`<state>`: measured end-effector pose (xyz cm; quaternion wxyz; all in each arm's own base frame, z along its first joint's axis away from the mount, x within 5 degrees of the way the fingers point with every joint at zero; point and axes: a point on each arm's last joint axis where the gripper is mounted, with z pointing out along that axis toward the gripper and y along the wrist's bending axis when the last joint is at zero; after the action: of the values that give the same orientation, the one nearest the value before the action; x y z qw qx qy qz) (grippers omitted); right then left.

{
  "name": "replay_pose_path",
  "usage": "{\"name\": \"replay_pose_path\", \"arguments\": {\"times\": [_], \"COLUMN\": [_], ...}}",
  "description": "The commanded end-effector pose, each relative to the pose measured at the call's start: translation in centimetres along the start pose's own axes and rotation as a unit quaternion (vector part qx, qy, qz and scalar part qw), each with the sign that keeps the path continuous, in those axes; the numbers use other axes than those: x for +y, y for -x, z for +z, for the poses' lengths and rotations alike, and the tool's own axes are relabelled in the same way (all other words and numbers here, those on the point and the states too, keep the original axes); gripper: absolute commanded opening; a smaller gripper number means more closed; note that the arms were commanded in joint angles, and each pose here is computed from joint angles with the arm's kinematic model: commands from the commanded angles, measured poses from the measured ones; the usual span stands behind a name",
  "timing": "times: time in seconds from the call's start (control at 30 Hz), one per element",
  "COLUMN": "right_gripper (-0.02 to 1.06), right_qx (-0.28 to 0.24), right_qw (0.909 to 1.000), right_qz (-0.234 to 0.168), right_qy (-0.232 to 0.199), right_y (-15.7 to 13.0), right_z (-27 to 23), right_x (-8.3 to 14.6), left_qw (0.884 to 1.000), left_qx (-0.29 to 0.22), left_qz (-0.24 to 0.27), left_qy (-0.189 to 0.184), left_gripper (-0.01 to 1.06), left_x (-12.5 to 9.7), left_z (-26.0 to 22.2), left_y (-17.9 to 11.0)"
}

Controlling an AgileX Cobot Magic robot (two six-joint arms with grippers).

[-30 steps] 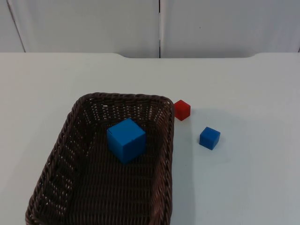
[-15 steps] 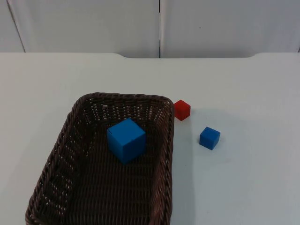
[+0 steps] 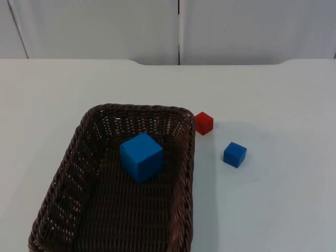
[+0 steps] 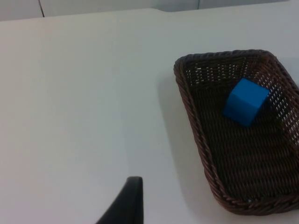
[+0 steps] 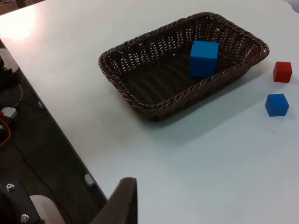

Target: Pick up the basket with the left hand and place the largest block into the basket with the right hand.

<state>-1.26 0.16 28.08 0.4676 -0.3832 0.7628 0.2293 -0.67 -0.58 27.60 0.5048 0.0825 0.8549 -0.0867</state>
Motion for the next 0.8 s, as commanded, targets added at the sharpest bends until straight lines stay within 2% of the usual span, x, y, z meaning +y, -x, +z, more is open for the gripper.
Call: {"name": "replay_pose_path", "arguments": {"times": [0.0,0.4,0.77], "right_gripper": [1.05,1.05,1.05], "right_qx": [-0.001,-0.001,0.001], "right_qw": [1.0000,1.0000,0.9999], "right_qz": [-0.001,-0.001,-0.005], "right_qy": [0.003,0.003,-0.014], "right_y": [-0.06,-0.06,-0.10], "right_z": [-0.01,-0.01,-0.02], "right_x": [0.01,0.01,-0.30], "left_qw": [1.000,1.000,1.000], "left_qx": [-0.004,-0.004,-0.004], "left_qz": [-0.002,-0.002,-0.009], "left_qy": [0.000,0.000,0.006], "left_gripper": [1.05,1.05,1.05], "left_x": [0.05,0.05,0.16], "left_z": [0.12,0.12,0.12], "left_y": [-0.06,-0.06,-0.06]}}
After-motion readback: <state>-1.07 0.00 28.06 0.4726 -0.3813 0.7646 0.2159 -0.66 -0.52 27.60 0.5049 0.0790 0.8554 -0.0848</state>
